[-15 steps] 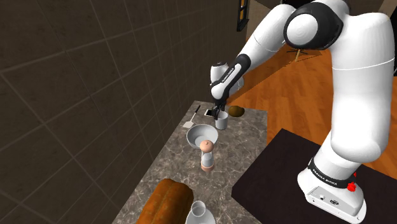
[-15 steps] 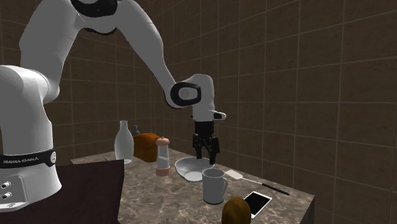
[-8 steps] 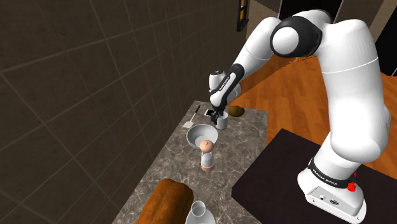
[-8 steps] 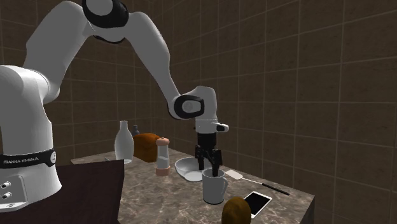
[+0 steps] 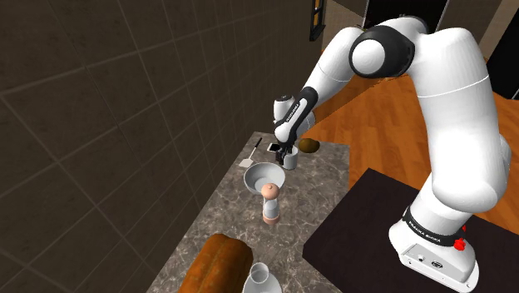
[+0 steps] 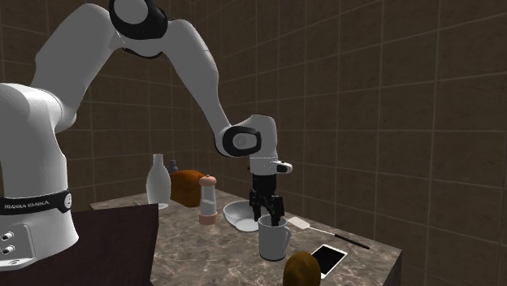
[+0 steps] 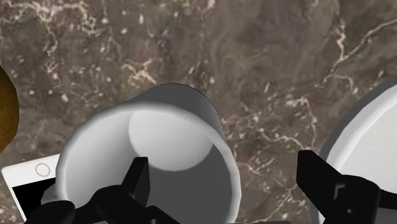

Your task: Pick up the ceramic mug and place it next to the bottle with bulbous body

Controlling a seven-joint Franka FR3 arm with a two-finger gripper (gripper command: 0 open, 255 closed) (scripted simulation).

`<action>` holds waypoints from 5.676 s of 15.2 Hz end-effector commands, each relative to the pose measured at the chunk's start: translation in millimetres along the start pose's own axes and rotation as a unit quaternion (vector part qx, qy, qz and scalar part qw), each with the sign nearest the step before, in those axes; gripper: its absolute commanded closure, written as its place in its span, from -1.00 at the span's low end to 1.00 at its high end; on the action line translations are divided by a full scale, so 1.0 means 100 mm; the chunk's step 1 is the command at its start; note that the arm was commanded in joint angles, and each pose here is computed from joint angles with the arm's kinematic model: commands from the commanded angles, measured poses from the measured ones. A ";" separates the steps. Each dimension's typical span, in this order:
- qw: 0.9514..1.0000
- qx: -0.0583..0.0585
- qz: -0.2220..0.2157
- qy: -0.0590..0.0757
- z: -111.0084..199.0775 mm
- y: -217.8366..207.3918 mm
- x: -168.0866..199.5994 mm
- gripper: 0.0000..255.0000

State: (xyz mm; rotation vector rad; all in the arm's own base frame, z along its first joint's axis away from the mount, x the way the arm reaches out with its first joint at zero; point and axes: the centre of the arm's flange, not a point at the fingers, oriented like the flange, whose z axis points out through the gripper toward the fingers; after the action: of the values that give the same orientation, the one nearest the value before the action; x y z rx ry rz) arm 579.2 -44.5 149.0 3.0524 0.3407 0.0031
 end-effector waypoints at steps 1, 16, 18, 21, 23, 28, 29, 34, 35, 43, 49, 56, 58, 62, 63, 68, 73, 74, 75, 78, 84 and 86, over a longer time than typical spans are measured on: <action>1.000 0.000 0.000 0.000 0.00 0.00 0.00 -1.00; 1.000 0.000 0.000 0.000 -0.26 0.02 0.00 1.00; 1.000 0.000 0.000 0.000 -0.37 0.03 0.00 1.00; 1.000 0.000 0.000 0.000 -0.53 0.04 0.00 1.00; 1.000 0.000 0.000 0.000 -0.63 0.04 0.00 1.00; 1.000 0.000 0.000 0.000 -0.89 0.06 0.00 1.00; 1.000 0.000 0.000 0.000 -0.95 0.07 -0.01 1.00; 1.000 0.000 0.000 0.000 -1.21 0.09 -0.01 1.00; 1.000 0.000 0.000 0.000 -1.26 0.09 -0.01 1.00; 1.000 0.000 0.000 0.000 -1.68 0.12 -0.01 1.00; 1.000 0.000 0.000 0.000 -2.00 0.14 -0.01 1.00; 1.000 0.000 0.000 0.000 -2.37 0.17 -0.01 1.00; 1.000 0.000 0.000 0.000 -2.47 0.17 -0.01 1.00; 1.000 0.000 0.000 0.000 -2.69 0.19 -0.02 1.00; 1.000 0.000 0.000 0.000 -2.74 0.19 -0.02 1.00; 1.000 0.000 0.000 0.000 -3.00 0.21 -0.02 1.00; 1.000 0.000 0.000 0.000 -3.24 0.23 -0.02 1.00; 1.000 0.000 0.000 0.000 -3.25 0.11 -0.07 1.00; 1.000 0.000 0.000 0.000 -3.26 -0.02 -0.12 1.00; 1.000 0.000 0.000 0.000 -3.28 -0.38 -0.26 1.00; 1.000 0.000 0.000 0.000 -3.33 -1.12 -0.55 1.00; 1.000 0.000 0.000 0.000 -3.35 -1.36 -0.65 1.00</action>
State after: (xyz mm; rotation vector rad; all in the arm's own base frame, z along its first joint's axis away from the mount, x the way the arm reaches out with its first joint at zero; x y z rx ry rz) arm 491.0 86.8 476.8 3.0526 0.3431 0.0030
